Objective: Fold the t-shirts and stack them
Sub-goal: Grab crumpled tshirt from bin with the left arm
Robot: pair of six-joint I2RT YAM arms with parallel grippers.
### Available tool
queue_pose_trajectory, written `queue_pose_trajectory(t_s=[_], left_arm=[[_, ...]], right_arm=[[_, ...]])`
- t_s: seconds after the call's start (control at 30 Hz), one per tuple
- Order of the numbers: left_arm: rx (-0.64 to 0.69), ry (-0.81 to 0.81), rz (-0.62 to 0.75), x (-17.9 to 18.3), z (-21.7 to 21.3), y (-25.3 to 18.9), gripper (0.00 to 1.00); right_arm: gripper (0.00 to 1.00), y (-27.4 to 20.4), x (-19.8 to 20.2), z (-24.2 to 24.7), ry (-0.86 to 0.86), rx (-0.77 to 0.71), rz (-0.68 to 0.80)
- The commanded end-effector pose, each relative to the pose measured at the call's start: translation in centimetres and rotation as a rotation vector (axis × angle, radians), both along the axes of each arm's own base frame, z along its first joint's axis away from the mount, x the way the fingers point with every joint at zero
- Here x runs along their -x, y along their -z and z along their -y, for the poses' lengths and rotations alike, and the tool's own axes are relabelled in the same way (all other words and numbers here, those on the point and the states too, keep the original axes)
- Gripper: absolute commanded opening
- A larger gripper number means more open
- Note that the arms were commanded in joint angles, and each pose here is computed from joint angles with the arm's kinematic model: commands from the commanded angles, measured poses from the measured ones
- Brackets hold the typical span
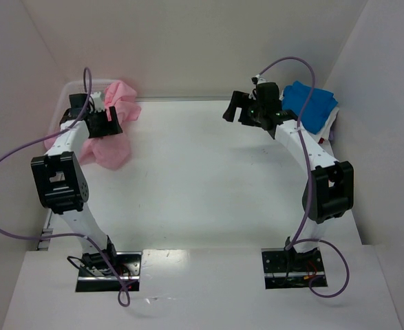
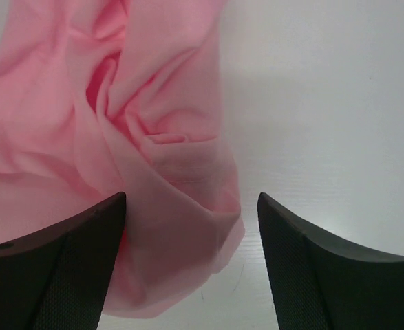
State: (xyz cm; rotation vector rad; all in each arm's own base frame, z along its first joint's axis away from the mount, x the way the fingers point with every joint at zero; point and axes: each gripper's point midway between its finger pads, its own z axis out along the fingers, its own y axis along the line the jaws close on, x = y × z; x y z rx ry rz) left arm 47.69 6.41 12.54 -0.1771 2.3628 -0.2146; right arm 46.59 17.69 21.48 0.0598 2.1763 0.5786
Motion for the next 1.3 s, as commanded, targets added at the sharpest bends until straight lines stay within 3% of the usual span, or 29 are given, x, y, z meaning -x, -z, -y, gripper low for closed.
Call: queue_pose_trajectory(t_s=[0.0,0.23,0.33,0.37,0.47,0.57,0.7,0.77,0.83,0.93,1.1,1.27], left_arm=[[-0.069,0.001,0.031,0.3,-0.5,-0.8,0.76],[-0.051,-0.013,0.021,-0.1,-0.5,-0.6,0.37],[-0.039,-0.026,0.026,-0.5,-0.5,-1.1,0.27],[-0.043,-0.026,0.046,-0.6,-0.6,-2.0,0.19],[-0.051,-0.042,0.094,-0.5,-0.6,-4.3,0.12],[-0.066,-0.043,0.163,-0.7,-0.7,-7.8,0.14],[-0.063,-0.029,0.216,-0.6,-0.3,-10.9,0.24],[-0.056,-0.035,0.214,-0.6,-0.3,-11.1,0.17],[-0.042,-0.043,0.218,-0.5,-0.1,-11.6,0.0],[-0.018,-0.018,0.288,-0.1,0.7,-15.0,0.0],[0.006,0.046,0.498,1.2,2.6,-25.5,0.0],[0.094,0.265,0.635,4.2,9.2,-33.7,0.0]], right_arm=[[1.0,-2.1,-0.7,-0.8,-0.025,-0.011,0.063],[1.0,-1.9,-0.2,-0.2,0.004,-0.004,0.062],[1.0,-1.9,-0.2,-0.2,0.004,-0.004,0.062],[1.0,-1.9,-0.2,-0.2,0.004,-0.004,0.062],[1.0,-1.9,-0.2,-0.2,0.004,-0.004,0.062],[1.0,-1.9,-0.2,-0.2,0.003,-0.006,0.061],[1.0,-2.1,-0.3,-0.4,0.001,-0.02,0.066],[1.0,-2.1,-0.3,-0.4,0.001,-0.02,0.066],[1.0,-2.1,0.0,-0.3,0.001,-0.02,0.066],[1.0,-2.5,0.0,-0.2,0.008,-0.018,0.075],[1.0,-3.7,0.1,-0.2,0.006,-0.028,0.106],[1.0,-6.1,1.1,-1.4,-0.063,-0.091,0.163]])
